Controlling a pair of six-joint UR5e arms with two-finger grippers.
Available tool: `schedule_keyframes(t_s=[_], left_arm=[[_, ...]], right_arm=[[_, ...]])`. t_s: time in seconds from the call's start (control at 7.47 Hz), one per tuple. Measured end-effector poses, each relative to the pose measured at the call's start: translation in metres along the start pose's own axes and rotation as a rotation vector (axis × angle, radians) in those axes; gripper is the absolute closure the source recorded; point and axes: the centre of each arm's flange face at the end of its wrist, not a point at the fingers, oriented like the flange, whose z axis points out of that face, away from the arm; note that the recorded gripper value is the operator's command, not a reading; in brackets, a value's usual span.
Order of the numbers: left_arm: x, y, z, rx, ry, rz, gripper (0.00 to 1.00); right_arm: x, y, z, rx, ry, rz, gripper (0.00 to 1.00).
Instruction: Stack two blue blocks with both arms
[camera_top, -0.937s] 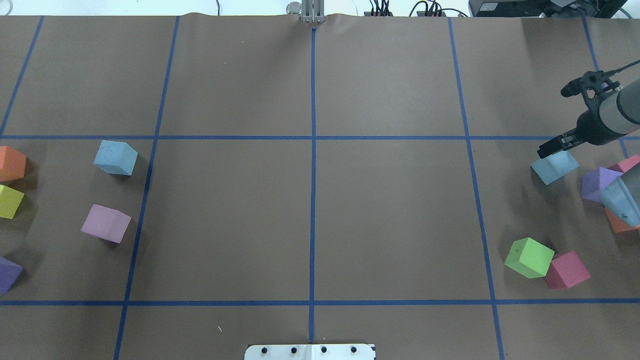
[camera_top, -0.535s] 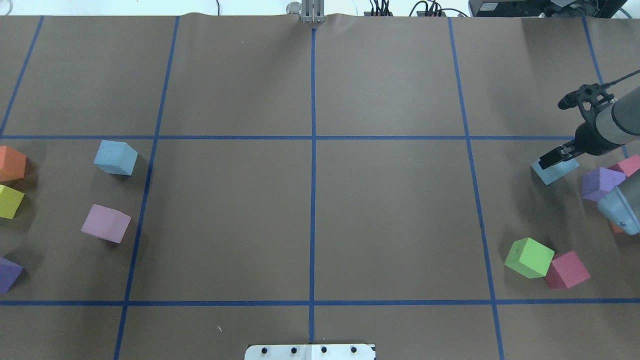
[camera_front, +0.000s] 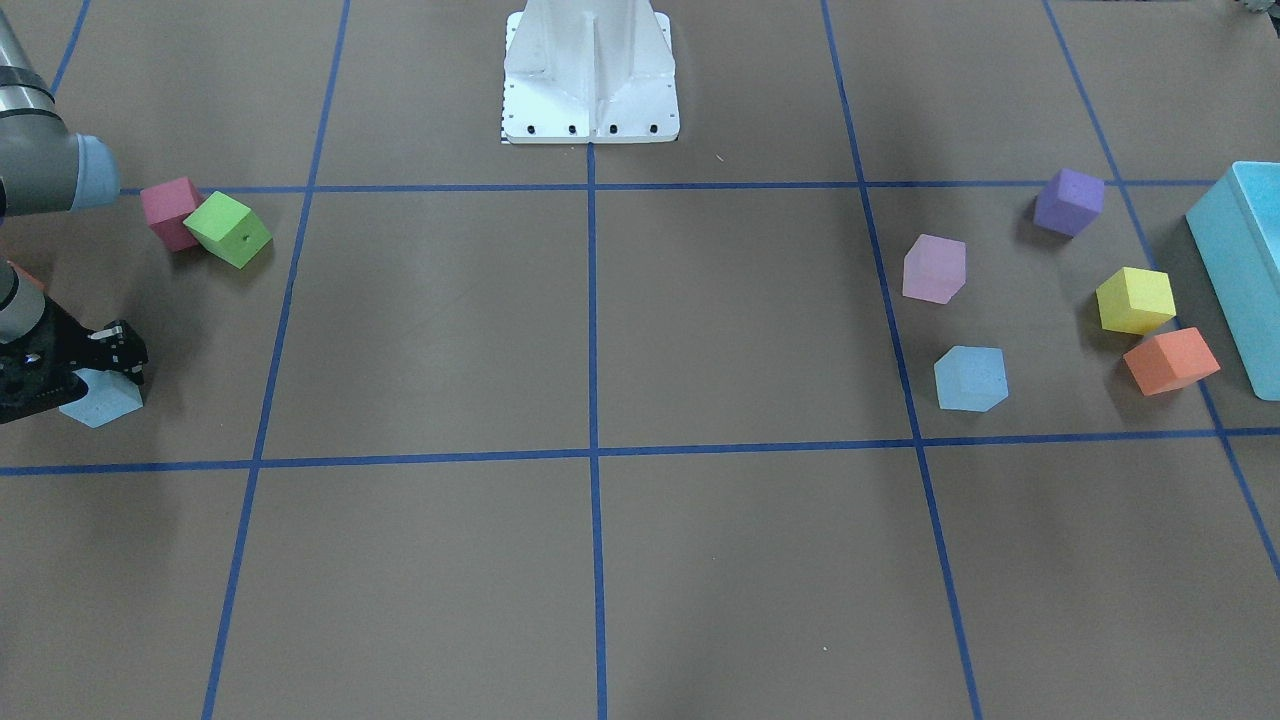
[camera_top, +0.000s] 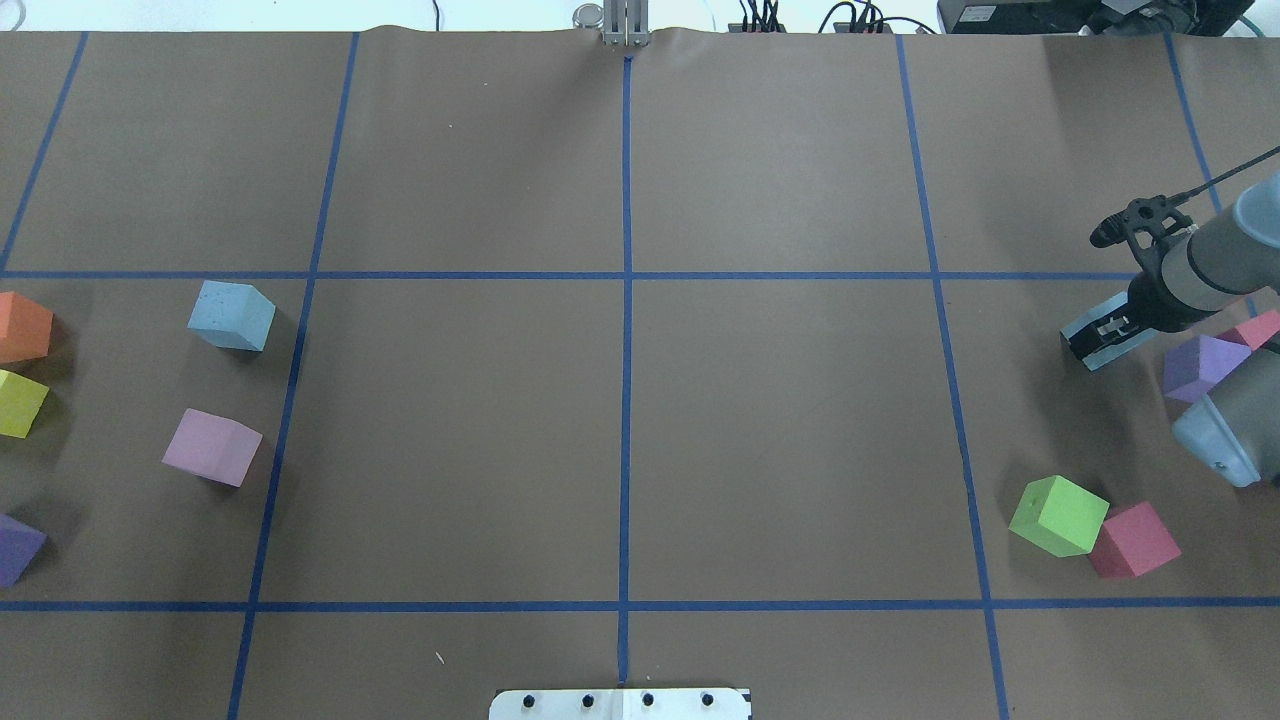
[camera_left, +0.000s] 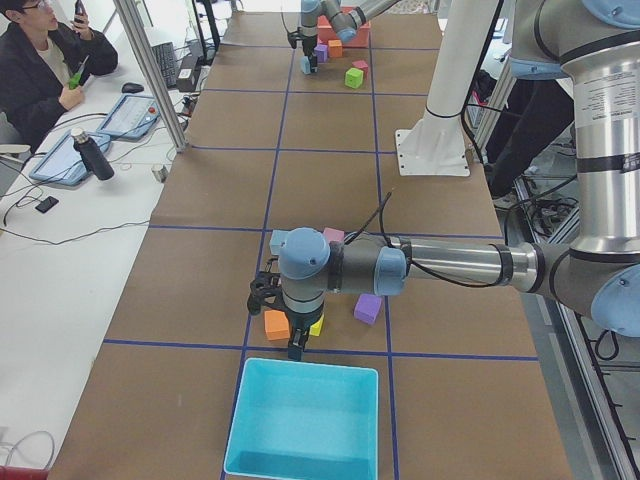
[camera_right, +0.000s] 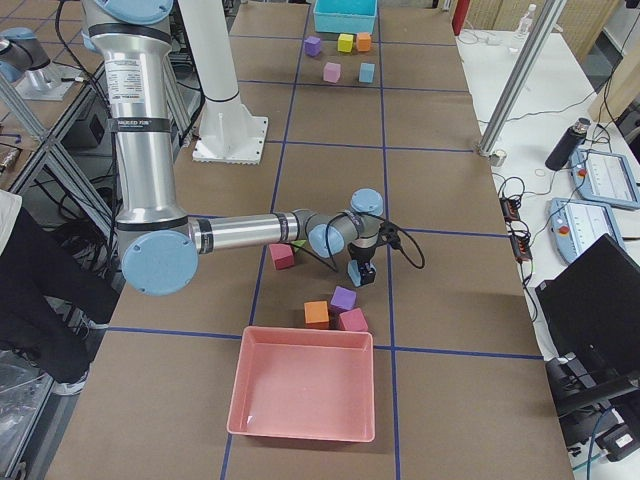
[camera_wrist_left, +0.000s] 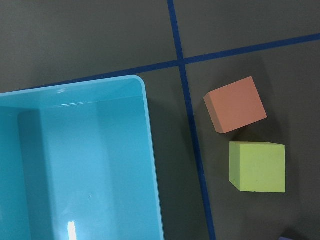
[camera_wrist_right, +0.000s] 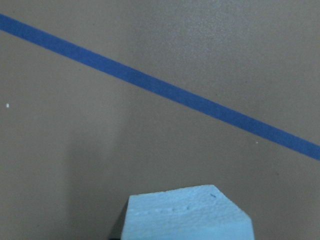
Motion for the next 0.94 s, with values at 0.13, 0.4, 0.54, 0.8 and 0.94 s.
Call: schedule_keyframes(t_s=[0.13, 0.4, 0.54, 0.8, 0.94], left_arm=[[0.000, 0.000, 0.000, 0.000, 0.000, 0.000, 0.02], [0.000, 0.001, 0.000, 0.000, 0.000, -0.001, 0.02], [0.000, 0.001, 0.000, 0.000, 0.000, -0.002, 0.02], [-0.001, 0.001, 0.001, -0.001, 0.000, -0.003, 0.02], [-0.001, 0.001, 0.001, -0.002, 0.000, -0.003, 0.02]], right_arm=[[-0.009, -0.005, -0.010, 0.018, -0.010, -0.010, 1.00], [-0.050, -0.044, -0.054, 0.066, -0.036, -0.007, 1.00], [-0.087, -0.082, -0.080, 0.076, -0.049, 0.040, 1.00], [-0.207, -0.146, -0.115, 0.074, -0.102, 0.195, 1.00], [-0.273, -0.162, -0.123, 0.072, -0.124, 0.288, 1.00]])
